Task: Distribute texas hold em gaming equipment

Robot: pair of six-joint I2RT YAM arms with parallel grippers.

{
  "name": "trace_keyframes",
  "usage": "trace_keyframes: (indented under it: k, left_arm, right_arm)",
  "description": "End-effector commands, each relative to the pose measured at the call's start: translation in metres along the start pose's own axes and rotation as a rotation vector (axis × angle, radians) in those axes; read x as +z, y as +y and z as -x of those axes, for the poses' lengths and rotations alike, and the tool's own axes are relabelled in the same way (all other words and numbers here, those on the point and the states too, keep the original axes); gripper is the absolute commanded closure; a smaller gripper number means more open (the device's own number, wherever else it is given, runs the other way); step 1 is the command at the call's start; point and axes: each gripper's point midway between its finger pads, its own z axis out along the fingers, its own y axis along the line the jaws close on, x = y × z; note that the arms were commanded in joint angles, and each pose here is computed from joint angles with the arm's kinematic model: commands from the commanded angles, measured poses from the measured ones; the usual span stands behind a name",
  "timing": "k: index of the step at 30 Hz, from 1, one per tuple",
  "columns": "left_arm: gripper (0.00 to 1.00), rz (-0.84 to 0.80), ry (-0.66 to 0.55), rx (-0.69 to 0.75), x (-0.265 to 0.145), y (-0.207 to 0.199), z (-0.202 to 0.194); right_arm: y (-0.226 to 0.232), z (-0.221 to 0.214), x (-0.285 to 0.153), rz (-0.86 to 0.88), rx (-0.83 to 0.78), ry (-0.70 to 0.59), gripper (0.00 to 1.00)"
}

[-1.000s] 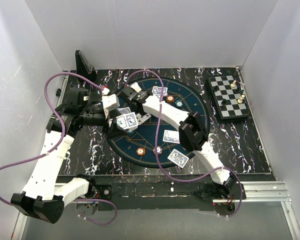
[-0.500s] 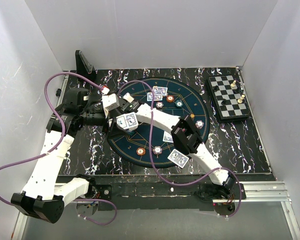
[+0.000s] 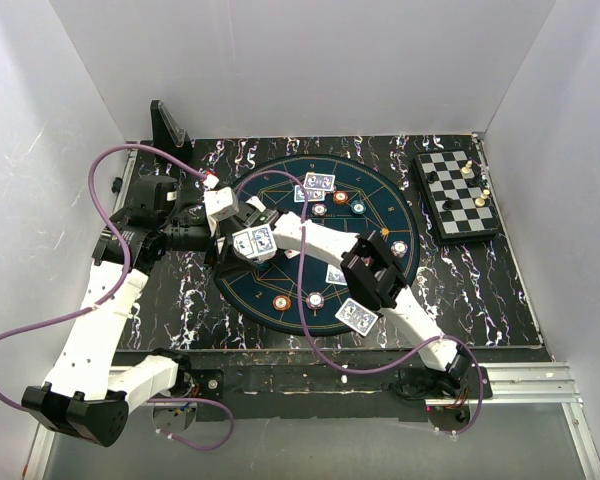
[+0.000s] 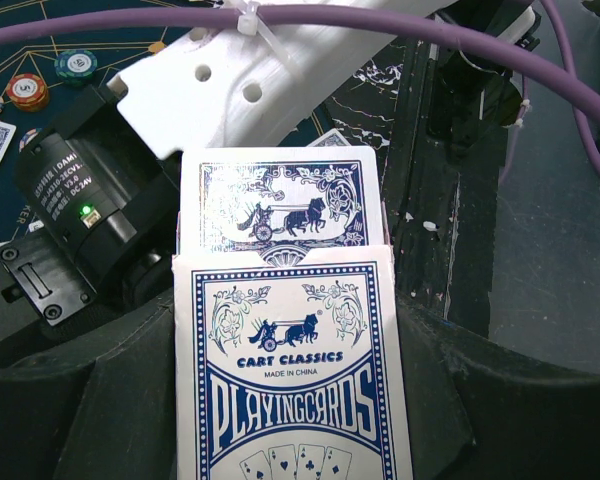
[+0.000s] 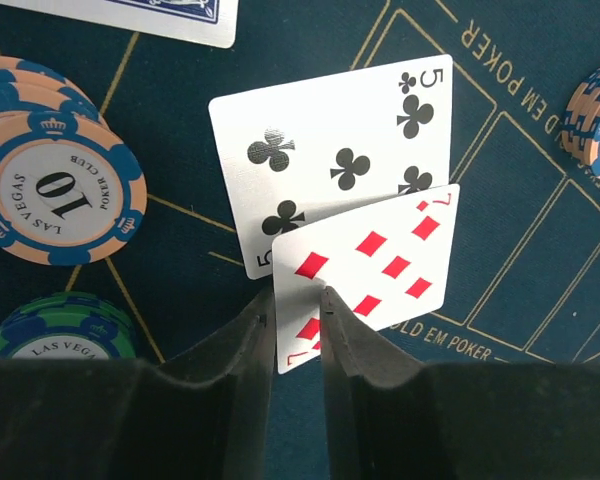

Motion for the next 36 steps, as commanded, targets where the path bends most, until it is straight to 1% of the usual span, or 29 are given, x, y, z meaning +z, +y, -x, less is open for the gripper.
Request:
trace_keyframes:
  k: [1, 4, 8, 11, 16, 22, 30, 36]
  left_arm:
    - [0.58, 0.000, -0.040, 0.051, -0.006, -0.005, 0.018]
    - [0.58, -0.002, -0.041, 0.046, -0.006, -0.004, 0.017]
    - [0.58, 0.004, -0.039, 0.050, -0.006, -0.004, 0.017]
    - [0.58, 0.007, -0.036, 0.057, -0.007, -0.004, 0.017]
    - [0.58, 0.005, -0.034, 0.058, -0.007, -0.004, 0.017]
    - [0.58, -0.001, -0.034, 0.054, -0.006, -0.003, 0.016]
    - [0.58, 0.005, -0.026, 0.053, -0.006, -0.003, 0.013]
    - [0.58, 0.010, -0.025, 0.055, -0.006, -0.004, 0.012]
  right_arm:
    - [0.019, -0.010, -0.002, 0.124, 0.051, 0.033, 0.65]
    - [0.024, -0.010, -0.006, 0.172, 0.071, 0.033, 0.61]
    - [0.030, -0.005, -0.017, 0.258, 0.095, 0.023, 0.52]
    - [0.026, -0.003, -0.027, 0.293, 0.125, 0.020, 0.48]
    - [0.005, 0.000, -0.042, 0.374, 0.227, -0.012, 0.49]
    - [-0.023, 0.007, -0.038, 0.466, 0.396, -0.028, 0.54]
    - [-0.030, 0.025, -0.020, 0.462, 0.455, -0.034, 0.58]
    - [-0.027, 0.013, -0.002, 0.451, 0.476, 0.014, 0.61]
